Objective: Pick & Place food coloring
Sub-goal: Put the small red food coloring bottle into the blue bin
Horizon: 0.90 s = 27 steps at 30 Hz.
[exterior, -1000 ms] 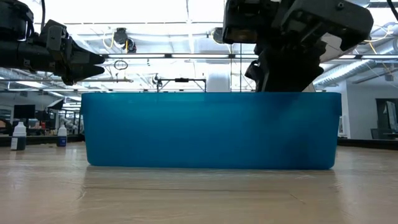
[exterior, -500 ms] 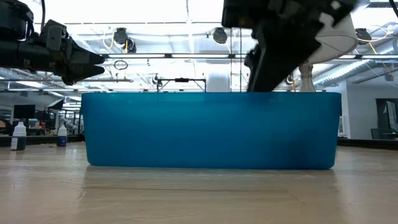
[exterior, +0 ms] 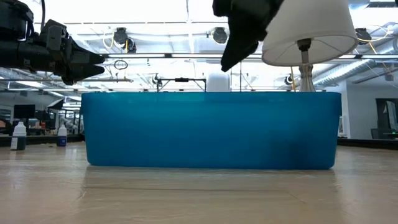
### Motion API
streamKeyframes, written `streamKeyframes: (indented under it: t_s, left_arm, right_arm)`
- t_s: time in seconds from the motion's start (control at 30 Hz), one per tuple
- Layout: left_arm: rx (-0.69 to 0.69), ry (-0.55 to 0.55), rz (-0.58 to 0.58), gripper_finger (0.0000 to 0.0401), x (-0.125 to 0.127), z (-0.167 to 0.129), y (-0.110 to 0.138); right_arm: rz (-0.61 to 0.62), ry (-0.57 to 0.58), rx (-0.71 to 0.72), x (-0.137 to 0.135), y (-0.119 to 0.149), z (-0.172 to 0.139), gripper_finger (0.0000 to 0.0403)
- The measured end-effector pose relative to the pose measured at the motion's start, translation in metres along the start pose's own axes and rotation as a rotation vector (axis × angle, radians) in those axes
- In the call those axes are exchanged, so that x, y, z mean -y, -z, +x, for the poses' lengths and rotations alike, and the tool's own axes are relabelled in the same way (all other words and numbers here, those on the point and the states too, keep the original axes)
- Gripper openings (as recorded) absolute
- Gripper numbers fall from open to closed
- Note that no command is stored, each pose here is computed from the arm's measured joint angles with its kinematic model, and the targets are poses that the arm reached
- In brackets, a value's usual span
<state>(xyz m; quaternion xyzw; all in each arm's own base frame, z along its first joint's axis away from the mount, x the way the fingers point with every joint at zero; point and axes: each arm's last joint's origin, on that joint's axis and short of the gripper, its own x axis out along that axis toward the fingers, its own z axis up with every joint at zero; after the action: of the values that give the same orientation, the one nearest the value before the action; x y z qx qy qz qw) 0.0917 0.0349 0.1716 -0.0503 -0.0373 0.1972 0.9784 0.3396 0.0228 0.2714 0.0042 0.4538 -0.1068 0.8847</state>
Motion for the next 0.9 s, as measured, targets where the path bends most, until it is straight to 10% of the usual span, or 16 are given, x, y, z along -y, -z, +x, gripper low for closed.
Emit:
streamKeyframes:
  t_s: [0.33,0.9]
  left_arm:
    - [0.000,0.000,0.000,0.0269,0.000,0.000,0.000]
    - [0.000,0.000,0.001,0.0269,0.000,0.000,0.000]
  right_arm:
    - [0.055,0.131,-0.122,0.080,0.002,0.039,0.0226]
    - [0.099,0.011,-0.236,0.087,0.028,0.116,0.0222]
